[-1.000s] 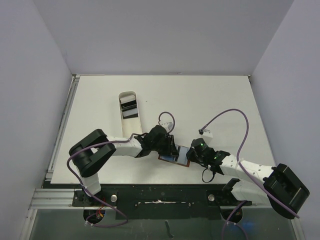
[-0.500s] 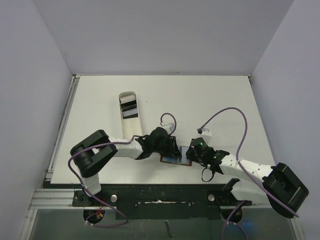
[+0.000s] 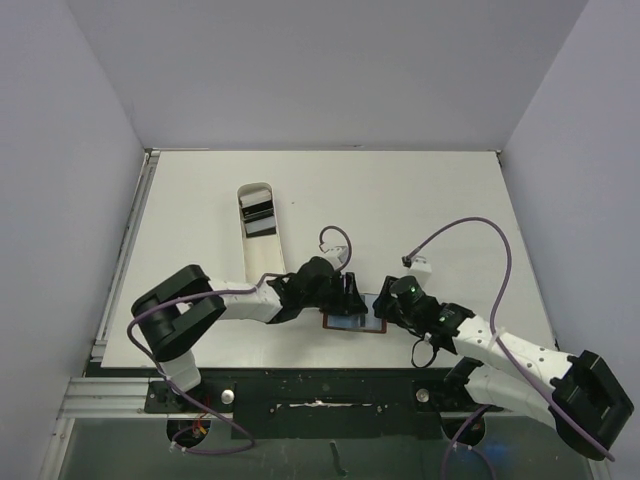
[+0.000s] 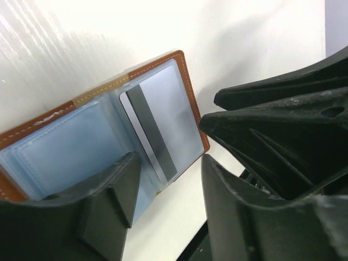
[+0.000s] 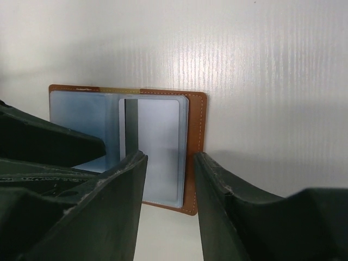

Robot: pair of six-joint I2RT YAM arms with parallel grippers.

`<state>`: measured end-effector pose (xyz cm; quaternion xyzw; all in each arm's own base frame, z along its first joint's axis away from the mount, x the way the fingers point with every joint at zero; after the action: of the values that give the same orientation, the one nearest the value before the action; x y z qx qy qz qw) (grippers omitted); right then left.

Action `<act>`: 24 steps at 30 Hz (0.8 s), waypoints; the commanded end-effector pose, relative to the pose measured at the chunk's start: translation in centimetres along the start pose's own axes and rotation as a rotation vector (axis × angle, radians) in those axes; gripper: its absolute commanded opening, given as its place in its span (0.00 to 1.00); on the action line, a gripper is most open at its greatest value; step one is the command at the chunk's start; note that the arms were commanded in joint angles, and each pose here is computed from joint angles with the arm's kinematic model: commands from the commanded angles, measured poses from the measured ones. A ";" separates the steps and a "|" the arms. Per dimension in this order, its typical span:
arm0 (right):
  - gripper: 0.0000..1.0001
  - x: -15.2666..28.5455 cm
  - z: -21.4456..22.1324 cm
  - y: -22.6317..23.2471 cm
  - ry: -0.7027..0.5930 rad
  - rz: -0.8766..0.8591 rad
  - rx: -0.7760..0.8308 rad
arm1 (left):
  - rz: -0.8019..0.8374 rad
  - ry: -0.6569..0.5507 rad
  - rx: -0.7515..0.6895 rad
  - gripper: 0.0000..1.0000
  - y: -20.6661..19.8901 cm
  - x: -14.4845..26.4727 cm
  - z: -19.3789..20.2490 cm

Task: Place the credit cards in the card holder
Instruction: Insert the credit card into the card holder, then pick up the credit card from the storage box.

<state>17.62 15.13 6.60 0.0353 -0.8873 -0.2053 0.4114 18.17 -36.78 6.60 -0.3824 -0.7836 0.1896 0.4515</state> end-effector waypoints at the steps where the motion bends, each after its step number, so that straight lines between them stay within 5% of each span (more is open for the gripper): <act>1: 0.42 1.4 -2.0 0.9 -0.085 -0.040 -0.013 | 0.022 -0.115 -0.110 0.55 -2.7 2.1 -3.6; 11: 0.47 4.1 -3.9 2.2 -0.133 -0.126 0.021 | -0.306 -0.167 -0.355 0.72 -0.7 7.9 -10.9; 18: 0.47 5.4 -5.0 3.3 -0.165 -0.193 0.030 | -0.583 -0.265 -0.568 0.69 4.1 15.6 -19.1; 24: 0.47 5.7 -5.6 4.5 -0.149 -0.215 0.065 | -0.788 -0.203 -0.718 0.58 9.4 19.7 -22.7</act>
<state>17.54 14.94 12.84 0.0979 -0.9078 -0.2211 0.3428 33.84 -20.68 21.55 -0.1943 -0.9352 -0.1171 0.2719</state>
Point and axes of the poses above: each gripper's point midway between its finger pads, its own x axis back along the fingers, its own y axis along the line the jaws close on, z = x × y, the point moved 4 cm from there along x, back along the fingers, and after that the axes turned 6 degrees about -x, right-handed, at the moved point
